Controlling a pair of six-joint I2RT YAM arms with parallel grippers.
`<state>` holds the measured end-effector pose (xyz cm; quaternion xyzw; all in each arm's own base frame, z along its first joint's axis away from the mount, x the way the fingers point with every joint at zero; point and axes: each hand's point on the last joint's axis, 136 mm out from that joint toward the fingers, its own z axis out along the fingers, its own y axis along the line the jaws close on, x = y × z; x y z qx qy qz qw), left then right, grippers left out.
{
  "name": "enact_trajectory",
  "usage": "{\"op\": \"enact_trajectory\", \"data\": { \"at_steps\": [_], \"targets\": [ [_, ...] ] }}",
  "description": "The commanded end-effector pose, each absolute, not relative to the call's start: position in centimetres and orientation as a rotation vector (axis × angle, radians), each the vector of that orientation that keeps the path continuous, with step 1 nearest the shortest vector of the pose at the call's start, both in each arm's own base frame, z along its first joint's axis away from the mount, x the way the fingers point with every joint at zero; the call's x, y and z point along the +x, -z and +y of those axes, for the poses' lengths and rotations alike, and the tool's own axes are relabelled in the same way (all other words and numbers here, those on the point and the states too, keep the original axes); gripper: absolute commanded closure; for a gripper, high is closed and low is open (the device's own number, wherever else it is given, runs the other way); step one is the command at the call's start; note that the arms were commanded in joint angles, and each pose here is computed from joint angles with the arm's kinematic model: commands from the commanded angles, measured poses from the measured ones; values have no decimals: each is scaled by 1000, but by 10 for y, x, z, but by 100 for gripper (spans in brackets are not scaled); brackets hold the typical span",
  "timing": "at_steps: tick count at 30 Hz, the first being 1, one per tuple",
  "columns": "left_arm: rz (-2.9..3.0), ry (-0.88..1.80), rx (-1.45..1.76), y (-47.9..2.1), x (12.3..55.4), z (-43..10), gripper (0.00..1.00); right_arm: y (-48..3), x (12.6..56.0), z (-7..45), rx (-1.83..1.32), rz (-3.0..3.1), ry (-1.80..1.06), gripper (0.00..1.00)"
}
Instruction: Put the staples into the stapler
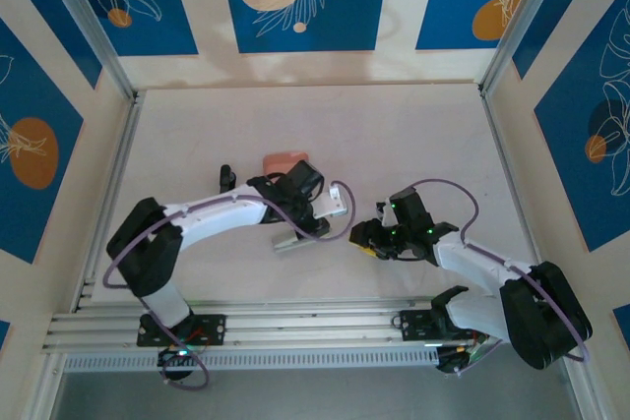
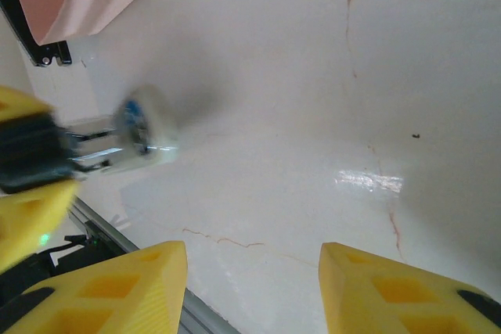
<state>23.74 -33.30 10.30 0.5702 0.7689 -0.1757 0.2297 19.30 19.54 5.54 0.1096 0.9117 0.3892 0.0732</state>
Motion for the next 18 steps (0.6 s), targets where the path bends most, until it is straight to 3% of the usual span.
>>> {"op": "enact_trajectory", "data": {
  "at_steps": [1, 12, 18],
  "targets": [
    [2173, 467, 1314, -146, 258, -313, 90, -64, 195, 196, 293, 2722, -1177, 52],
    [2432, 348, 686, -189, 318, -196, 96, -68, 205, 204, 234, 2713, -1195, 52],
    [2428, -10, 432, -194, 342, -116, 99, -68, 212, 214, 196, 2746, -1214, 52]
  ]
}}
